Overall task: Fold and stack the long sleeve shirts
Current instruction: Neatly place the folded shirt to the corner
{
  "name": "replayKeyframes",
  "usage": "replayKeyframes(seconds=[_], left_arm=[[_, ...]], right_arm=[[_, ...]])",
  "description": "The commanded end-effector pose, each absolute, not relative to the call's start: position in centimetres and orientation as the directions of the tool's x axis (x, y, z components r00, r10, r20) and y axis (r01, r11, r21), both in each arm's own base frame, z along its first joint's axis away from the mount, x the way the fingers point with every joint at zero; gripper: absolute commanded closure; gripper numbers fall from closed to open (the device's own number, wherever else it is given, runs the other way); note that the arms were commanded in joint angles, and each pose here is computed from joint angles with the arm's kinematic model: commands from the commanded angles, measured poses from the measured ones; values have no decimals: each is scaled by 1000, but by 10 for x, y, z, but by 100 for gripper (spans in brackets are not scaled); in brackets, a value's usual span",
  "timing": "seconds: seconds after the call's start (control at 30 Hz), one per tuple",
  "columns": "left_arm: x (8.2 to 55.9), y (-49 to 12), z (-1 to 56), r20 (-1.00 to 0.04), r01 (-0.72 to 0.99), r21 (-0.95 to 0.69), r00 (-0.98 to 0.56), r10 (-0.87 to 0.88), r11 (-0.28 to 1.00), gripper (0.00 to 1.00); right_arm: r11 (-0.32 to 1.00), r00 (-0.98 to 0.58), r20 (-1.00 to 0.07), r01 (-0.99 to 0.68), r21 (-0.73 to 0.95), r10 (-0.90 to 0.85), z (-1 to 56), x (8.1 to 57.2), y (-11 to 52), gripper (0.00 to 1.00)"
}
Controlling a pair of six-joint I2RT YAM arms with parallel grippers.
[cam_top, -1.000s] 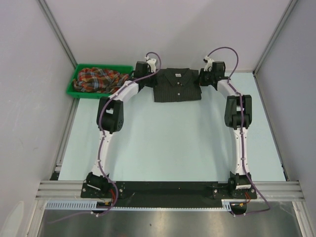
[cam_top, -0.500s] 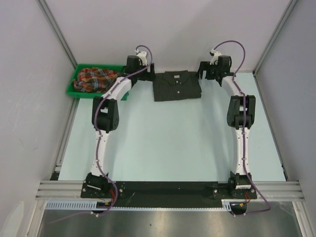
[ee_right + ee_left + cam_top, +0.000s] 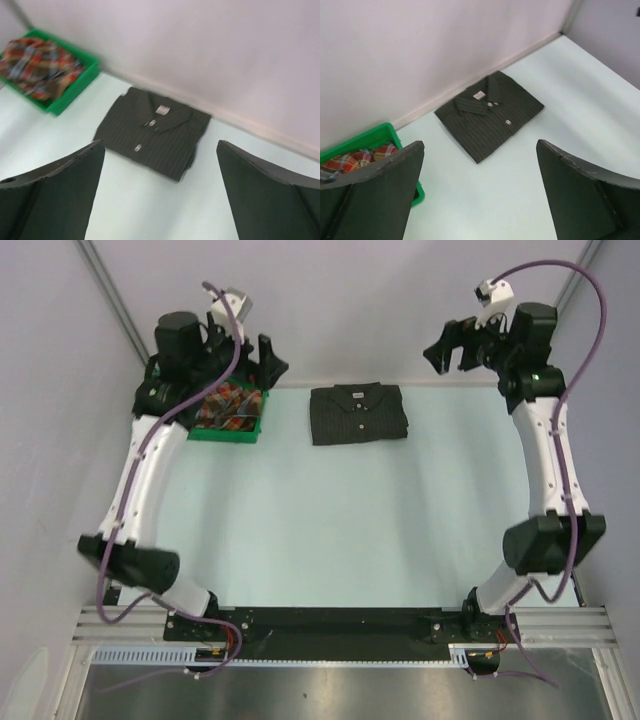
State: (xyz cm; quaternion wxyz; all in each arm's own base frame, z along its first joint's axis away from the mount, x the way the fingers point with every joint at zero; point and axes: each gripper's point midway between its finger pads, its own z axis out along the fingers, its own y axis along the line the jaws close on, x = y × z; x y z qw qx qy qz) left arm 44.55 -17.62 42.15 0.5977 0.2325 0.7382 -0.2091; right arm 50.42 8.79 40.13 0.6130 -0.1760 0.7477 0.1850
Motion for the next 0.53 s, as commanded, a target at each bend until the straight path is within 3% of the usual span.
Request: replayKeyframes(seconds=[0.0,0.07,0.1,0.23,0.5], left_arm=[[377,-176,333,-874,658,-154,-438,209,737,1],[356,-159,317,-852,607,-141,-477,216,782,1],[348,-155,310,-845,599,-135,-485,223,789,1],[300,-140,260,-802,589,-145,-541,255,795,1],[264,-122,196,-730,523,-164,-635,253,837,1]], right_arm=[[809,-482,-869,-551,207,-106,310,422,108,0],[793,-491,-864,-569,219,-113,309,386,114,0],[792,-563,-819,-548,267,-113,275,369,114,0],[796,-644,-759,-510,326,-101,233,317,111,0],[822,-679,-728,-465,329,-93,202,268,102,0]])
